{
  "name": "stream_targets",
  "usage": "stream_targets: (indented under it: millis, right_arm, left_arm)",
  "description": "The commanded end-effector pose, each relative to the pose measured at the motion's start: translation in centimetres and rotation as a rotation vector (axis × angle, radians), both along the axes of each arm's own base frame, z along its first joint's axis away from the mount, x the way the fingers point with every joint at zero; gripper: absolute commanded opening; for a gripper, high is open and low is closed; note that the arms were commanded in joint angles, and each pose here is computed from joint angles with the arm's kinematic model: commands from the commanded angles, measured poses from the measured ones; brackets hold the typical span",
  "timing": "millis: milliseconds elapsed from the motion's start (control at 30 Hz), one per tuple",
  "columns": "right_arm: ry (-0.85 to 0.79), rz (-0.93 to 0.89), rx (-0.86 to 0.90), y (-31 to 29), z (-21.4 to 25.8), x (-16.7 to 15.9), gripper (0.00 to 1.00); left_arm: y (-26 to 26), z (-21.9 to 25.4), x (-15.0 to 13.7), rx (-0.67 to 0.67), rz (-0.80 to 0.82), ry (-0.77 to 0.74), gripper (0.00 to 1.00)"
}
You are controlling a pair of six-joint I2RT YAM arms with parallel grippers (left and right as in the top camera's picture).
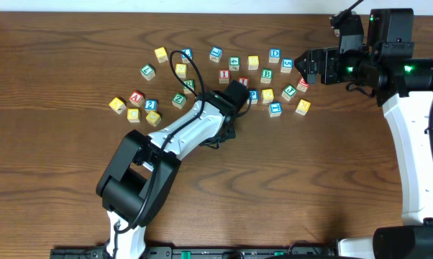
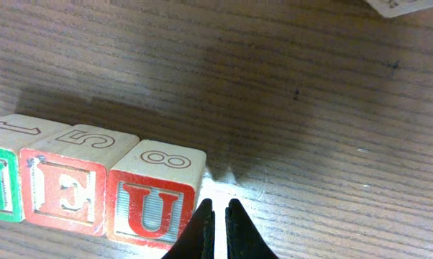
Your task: Spell out NEURIPS
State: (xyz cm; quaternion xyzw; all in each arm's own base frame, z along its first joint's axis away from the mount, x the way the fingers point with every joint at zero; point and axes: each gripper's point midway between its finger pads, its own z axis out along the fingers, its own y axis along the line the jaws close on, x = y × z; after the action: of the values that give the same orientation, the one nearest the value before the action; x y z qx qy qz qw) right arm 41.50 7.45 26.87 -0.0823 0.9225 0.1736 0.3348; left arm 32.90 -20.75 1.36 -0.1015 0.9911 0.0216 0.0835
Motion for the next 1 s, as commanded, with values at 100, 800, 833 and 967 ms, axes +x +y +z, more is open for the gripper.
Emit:
stream_targets:
  millis: [100, 800, 833, 967]
  right_arm:
    - [0.003, 0.009, -0.001, 0.0, -0.2, 0.0, 0.99]
    - [0.003, 0.009, -0.001, 0.0, -0.2, 0.0, 0.99]
    - [0.003, 0.009, -0.001, 0.0, -0.2, 0.0, 0.99]
    - [0.003, 0.009, -0.001, 0.0, -0.2, 0.0, 0.99]
  left_arm:
    - [0.6, -0.2, 0.4, 0.038, 0.007, -0.022, 0.08]
    - [0.2, 8.3, 3.4, -0.058, -0.087, -0.204, 0.09]
    - [0.6, 8.9, 3.4, -0.061, -0.080, -0.212, 0.09]
    - [2.7, 11.3, 3.5, -0.066, -0.056, -0.240, 0.09]
